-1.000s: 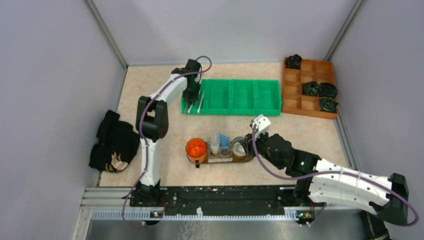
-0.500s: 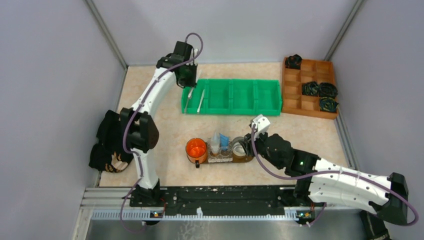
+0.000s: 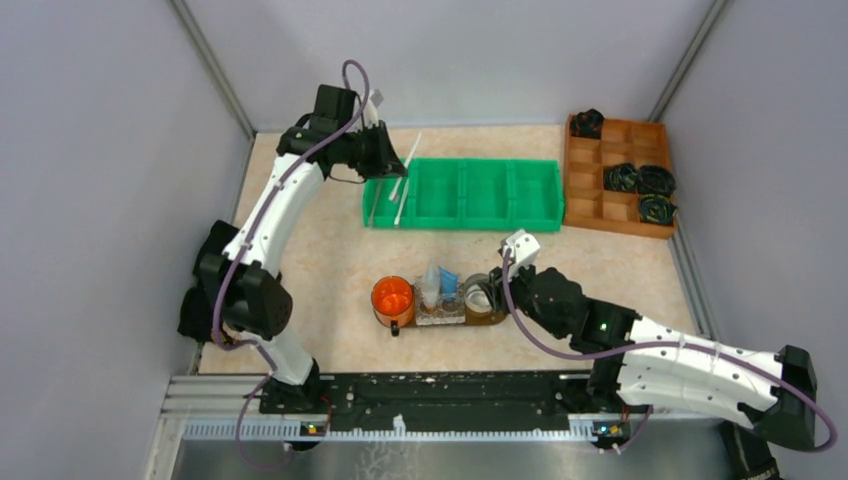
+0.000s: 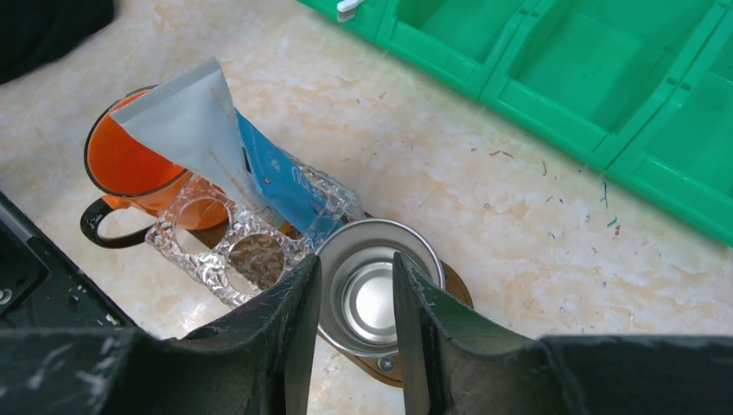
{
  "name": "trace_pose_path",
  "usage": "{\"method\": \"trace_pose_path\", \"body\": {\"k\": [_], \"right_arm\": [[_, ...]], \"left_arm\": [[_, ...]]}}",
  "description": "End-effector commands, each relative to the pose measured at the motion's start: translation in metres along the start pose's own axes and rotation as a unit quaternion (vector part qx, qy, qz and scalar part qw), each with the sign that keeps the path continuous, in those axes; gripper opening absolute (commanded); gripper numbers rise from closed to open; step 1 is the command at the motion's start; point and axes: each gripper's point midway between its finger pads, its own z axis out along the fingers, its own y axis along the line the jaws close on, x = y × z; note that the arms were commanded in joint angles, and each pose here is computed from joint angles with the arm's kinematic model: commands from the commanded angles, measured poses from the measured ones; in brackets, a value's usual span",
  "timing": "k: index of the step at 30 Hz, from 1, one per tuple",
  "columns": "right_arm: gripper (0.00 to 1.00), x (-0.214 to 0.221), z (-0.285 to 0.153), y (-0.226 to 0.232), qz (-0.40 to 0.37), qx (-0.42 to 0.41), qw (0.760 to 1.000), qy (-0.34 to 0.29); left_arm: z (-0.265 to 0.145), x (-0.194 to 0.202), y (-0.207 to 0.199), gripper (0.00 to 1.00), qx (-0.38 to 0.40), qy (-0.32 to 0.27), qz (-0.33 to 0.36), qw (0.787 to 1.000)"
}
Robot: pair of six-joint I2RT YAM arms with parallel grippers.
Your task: Prepare toiletry sets of a toothbrush and toothpaste on the tray
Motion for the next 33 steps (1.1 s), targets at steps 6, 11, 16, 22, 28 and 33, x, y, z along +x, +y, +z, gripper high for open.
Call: {"method": "trace_pose_path", "body": {"k": [6, 11, 16, 22, 28, 33], "right_arm": [[0.36, -0.042, -0.017, 0.004, 0.020, -0.015, 0.998, -0.057], [0.36, -0.053, -0.020, 0.004, 0.025, -0.016, 0.997, -0.073], [0.36, -0.069, -0.021, 0.011, 0.020, -0.030, 0.996, -0.084], [0.35, -0.071, -0.015, 0.010, 0.021, -0.016, 0.997, -0.076], [0.50, -0.070, -0.002, -0.031, 0.068, 0.088, 0.993, -0.027], [0.47, -0.041, 0.037, -0.090, 0.184, 0.101, 0.976, 0.059]], "left_arm": [[-0.101, 0.026, -0.096, 0.26, 0.194, -0.002, -0.148, 0.970], [-0.146, 0.015, -0.130, 0.04, 0.247, -0.017, -0.162, 0.955], [-0.156, 0.017, -0.134, 0.00, 0.280, -0.035, -0.201, 0.938], [-0.138, -0.015, -0.114, 0.03, 0.219, -0.073, -0.176, 0.957], [-0.118, -0.013, -0.075, 0.31, 0.142, -0.120, -0.153, 0.971], [-0.098, 0.003, -0.054, 0.65, 0.126, -0.111, -0.143, 0.975]]}}
